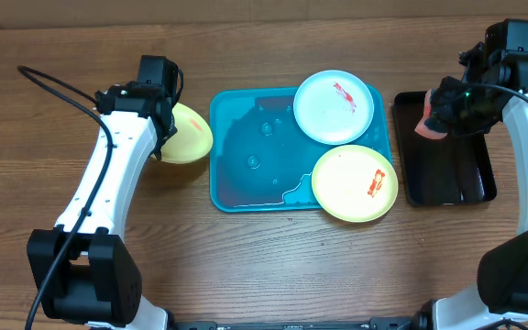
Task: Clean dirty plates on tray and stack at the side
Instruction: 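Move the yellow plate left off the tray and set it on the table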
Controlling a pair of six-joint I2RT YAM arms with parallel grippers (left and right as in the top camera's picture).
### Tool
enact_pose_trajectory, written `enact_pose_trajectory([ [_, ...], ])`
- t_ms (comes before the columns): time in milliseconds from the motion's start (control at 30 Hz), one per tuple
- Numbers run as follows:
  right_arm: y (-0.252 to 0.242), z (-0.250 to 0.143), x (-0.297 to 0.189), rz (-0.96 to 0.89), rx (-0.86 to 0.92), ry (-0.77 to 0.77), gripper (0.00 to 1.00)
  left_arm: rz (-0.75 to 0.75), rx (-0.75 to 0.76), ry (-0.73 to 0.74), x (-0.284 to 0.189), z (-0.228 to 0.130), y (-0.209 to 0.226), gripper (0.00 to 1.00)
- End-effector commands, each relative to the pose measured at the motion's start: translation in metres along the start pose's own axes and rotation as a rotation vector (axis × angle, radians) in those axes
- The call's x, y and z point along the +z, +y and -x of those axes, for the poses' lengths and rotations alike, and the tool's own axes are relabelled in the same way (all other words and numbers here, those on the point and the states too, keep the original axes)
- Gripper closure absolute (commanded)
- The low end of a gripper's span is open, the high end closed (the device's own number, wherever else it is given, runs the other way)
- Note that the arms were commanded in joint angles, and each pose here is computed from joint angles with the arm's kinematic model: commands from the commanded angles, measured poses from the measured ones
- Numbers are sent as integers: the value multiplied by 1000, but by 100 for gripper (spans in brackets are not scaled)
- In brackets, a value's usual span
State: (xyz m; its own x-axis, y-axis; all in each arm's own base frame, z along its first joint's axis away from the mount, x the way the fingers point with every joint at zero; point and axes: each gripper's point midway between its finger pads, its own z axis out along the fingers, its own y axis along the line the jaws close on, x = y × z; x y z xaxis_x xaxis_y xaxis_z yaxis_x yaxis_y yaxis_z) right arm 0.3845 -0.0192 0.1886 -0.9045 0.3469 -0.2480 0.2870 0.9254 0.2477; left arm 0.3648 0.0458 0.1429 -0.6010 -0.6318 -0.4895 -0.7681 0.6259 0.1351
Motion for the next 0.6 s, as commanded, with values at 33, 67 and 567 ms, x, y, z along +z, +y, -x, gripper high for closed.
enact_pose_trajectory([
  [33,2,6,-10,5,-13,-38,96,69,-159,-73,6,8,13,96],
  [67,2,6,-10,5,-13,-38,96,76,-179,-78,8,7,14,96],
  [567,2,5,-10,5,-32,-37,96,91,-193,-67,51,-27,19,96],
])
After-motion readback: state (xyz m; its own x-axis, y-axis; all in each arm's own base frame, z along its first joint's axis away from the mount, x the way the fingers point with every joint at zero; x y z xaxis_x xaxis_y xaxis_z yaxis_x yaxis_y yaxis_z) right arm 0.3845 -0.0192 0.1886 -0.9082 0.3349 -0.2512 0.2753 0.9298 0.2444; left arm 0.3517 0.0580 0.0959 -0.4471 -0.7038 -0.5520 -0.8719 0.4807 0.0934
